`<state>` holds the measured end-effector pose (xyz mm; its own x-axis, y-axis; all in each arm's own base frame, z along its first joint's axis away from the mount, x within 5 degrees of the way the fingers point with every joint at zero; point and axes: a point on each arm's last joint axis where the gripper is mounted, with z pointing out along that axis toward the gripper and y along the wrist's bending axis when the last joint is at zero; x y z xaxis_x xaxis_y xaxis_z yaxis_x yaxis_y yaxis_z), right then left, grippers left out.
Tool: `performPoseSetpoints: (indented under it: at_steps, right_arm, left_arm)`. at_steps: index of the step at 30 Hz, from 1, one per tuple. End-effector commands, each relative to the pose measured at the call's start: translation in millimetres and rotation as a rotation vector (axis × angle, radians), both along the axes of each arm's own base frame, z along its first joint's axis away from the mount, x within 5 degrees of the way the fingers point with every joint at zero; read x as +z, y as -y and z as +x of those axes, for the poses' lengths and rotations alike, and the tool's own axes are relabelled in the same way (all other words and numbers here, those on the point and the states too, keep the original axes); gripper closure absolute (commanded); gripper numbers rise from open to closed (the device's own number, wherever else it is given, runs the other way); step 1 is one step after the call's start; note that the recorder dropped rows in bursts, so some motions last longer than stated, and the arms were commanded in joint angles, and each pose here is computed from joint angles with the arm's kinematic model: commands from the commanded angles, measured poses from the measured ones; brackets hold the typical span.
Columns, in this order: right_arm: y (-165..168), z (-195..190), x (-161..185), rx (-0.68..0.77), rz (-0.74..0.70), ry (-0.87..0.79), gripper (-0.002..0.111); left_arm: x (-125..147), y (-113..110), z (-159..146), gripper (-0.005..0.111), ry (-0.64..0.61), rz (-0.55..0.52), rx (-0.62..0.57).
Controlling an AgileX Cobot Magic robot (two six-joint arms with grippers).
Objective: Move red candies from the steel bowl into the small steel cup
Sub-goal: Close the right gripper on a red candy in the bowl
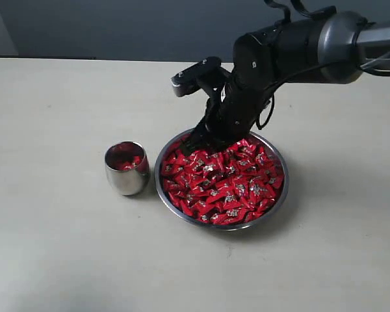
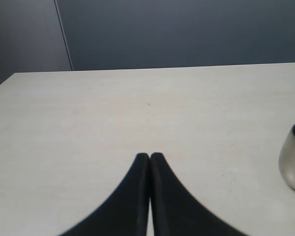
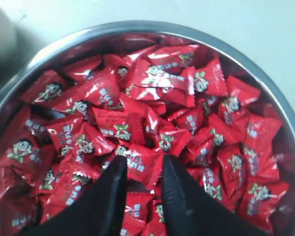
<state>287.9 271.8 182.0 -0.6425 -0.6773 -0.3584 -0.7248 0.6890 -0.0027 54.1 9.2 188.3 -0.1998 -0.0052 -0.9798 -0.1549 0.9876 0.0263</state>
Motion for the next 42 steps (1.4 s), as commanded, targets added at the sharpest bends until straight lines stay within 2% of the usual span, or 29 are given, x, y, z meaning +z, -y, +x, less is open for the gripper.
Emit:
performPoseSetpoints:
  at_steps: [1,9,13,26,31,37,42]
  right_arm:
    - [2.5,-0.3,-8.1,-0.186,-0.012,-0.079,0.083]
    - [-1.1,-0.6,-43.5,-0.230,-0.070,-0.159,0.083]
    - [-5.0,3.8,-39.8,-0.227,-0.035,-0.126,0.083]
    - [-19.3,22.6,-7.3,-0.199,-0.071,-0.106,0.083]
    - [-19.9,21.6,-7.3,-0.190,-0.068,-0.117,0.083]
    - [-27.8,12.0,-6.9,0.006,-0.022,-0.185,0.083]
    - [-24.7,11.3,-8.8,0.146,-0.081,-0.161,0.083]
  left_arm:
    - [-0.9,0.1,-0.1,0.106,0.003,-0.001,-0.001]
    - [-0.9,0.1,-0.1,0.106,0.003,-0.001,-0.001]
    - [-0.9,0.1,-0.1,0.106,0.003,-0.001,-0.001]
    - [-0.9,0.1,-0.1,0.106,0.003,-0.001,-0.001]
    - [-0.9,0.1,-0.1,0.106,0.003,-0.001,-0.001]
    - [-0.9,0.1,-0.1,0.106,0.003,-0.001,-0.001]
    - [-0.9,0.1,-0.1,0.106,0.003,-0.001,-0.001]
